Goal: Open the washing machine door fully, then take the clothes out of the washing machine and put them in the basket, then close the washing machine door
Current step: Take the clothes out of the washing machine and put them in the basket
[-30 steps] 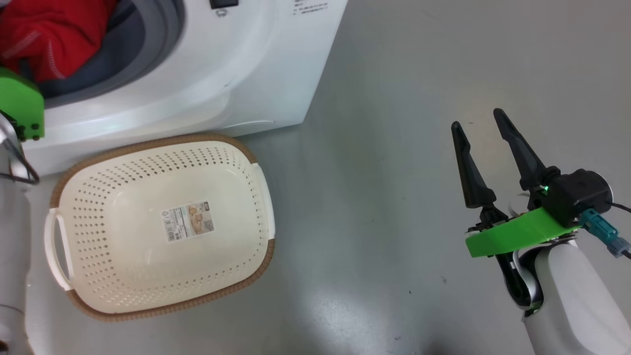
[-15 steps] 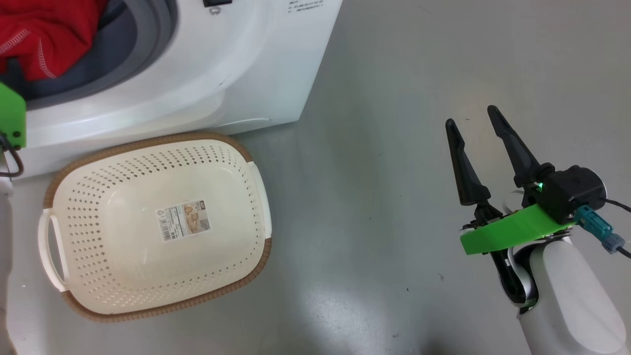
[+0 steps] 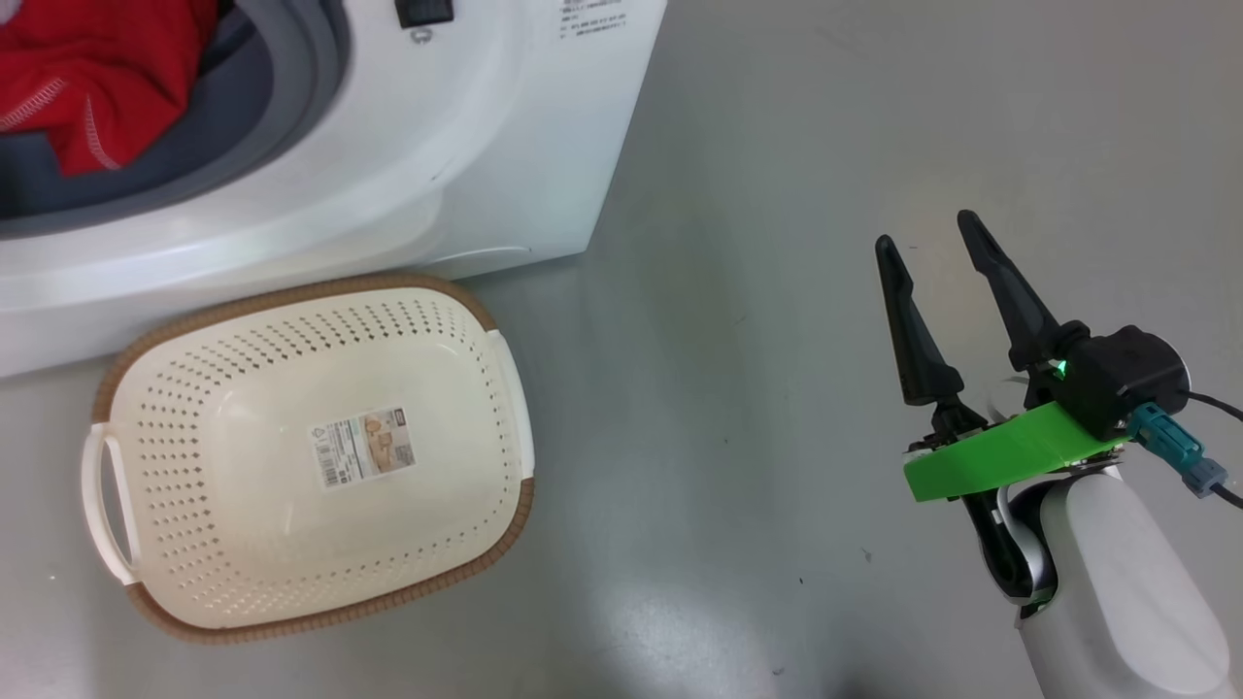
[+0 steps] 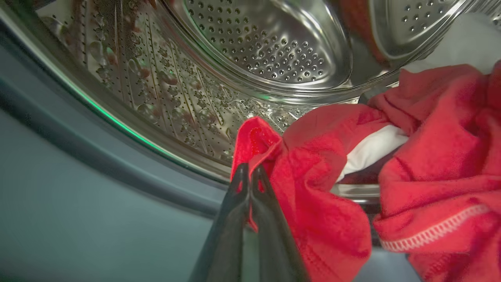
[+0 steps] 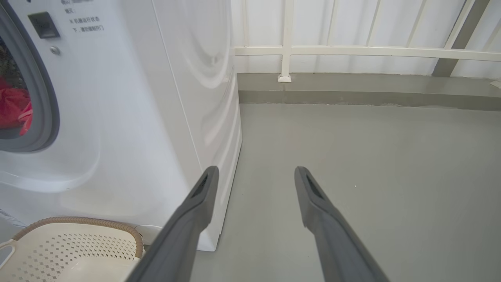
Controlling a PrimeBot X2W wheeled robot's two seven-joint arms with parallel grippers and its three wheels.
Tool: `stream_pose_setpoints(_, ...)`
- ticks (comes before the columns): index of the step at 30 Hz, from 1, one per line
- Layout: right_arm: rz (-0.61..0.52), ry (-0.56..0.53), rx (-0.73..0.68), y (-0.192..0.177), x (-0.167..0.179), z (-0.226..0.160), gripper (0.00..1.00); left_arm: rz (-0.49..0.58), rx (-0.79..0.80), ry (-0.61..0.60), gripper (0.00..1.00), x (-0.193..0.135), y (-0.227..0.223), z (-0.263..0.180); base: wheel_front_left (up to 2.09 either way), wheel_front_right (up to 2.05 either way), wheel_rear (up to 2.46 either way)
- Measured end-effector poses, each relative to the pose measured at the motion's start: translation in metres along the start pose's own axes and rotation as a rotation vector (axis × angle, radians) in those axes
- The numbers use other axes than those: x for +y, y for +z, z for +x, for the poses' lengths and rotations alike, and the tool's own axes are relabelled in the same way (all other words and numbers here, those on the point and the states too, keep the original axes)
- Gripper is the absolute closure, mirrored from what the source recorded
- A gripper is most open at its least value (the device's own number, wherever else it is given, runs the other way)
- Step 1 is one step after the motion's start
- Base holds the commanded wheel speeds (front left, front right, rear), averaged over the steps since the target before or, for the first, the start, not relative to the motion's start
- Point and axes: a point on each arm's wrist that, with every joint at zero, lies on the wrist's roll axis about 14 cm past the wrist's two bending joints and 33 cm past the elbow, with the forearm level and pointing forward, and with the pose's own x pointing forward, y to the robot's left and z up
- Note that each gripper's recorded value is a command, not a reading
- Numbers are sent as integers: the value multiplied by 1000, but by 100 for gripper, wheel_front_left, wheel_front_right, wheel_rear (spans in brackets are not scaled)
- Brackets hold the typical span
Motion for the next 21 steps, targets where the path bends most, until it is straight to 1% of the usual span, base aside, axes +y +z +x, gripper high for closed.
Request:
stream_pose_setpoints(3,1,0,-9,4,0,-1,0,-34,-30,-3,100,3,8,-4,0,0,0)
stream_pose_setpoints(8,4,6,-29,12,3,-1,0,-82,-142,-4,100,10,34,-15,0,0,0)
stream_pose_setpoints(10,6,10,-36,15,5,-1,0,-138,-179,-25,100,8,42,-22,0,0,0)
stream_pose_setpoints(16,11,25,-54,23,11,-4,0,-251,-267,-15,100,13,59,-52,0,0,0)
stream_pose_setpoints(21,14,39,-78,33,17,-7,0,-264,-339,-2,100,25,73,-79,0,0,0)
